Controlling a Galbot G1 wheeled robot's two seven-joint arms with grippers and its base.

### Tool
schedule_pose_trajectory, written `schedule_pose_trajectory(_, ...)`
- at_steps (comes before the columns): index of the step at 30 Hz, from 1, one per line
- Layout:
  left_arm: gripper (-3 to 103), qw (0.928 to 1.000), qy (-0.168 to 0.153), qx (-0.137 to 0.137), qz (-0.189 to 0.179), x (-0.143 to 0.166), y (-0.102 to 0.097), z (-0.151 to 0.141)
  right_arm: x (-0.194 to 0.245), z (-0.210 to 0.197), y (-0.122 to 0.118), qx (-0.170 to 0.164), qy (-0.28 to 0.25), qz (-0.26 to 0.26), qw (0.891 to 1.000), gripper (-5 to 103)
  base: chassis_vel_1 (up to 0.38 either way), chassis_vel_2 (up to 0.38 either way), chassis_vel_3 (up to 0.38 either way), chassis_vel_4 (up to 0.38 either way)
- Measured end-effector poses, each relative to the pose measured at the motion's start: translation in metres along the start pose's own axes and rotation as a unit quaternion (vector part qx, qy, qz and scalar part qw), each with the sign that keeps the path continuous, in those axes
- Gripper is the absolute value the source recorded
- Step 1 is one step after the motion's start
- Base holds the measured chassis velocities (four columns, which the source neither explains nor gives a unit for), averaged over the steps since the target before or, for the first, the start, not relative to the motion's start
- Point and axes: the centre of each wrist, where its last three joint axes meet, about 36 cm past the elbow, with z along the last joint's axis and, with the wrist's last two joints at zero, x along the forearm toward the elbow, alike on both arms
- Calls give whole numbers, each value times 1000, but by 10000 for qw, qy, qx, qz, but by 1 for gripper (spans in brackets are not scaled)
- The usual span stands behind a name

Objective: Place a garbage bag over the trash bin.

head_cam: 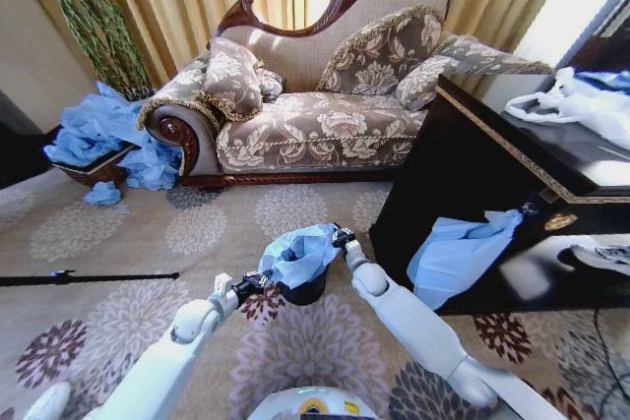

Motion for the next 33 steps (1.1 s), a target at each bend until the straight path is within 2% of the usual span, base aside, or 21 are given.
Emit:
schedule_pose_trajectory(6,0,9995,-283,-31,152,4,-1,-9,2,-5,-6,11,-65,57,10000,0,0,0,0,0)
schedule_pose_trajectory(11,0,9975,-506,-214,439,18,-5,-23,1,-9,-12,68,-122,86,9999,0,0,0,0,0)
schedule_pose_trajectory(14,0,9943,-624,-469,731,35,-3,-32,2,-11,-14,92,-137,95,9998,0,0,0,0,0)
schedule_pose_trajectory(17,0,9922,-669,-579,876,43,0,-35,2,-12,-15,106,-147,95,9998,0,0,0,0,0)
schedule_pose_trajectory(18,0,9893,-699,-727,1055,56,5,-38,3,-12,-17,127,-151,98,9998,0,0,0,0,0)
schedule_pose_trajectory(23,0,9856,-672,-962,1216,73,19,-40,2,-12,-19,159,-118,118,9997,0,0,0,0,0)
schedule_pose_trajectory(29,0,9836,-460,-1084,1369,76,33,-33,5,-8,-22,209,-42,123,9997,0,0,0,0,0)
schedule_pose_trajectory(33,0,9819,-397,-1090,1497,75,34,-30,15,-4,-26,225,36,120,9997,0,0,0,0,0)
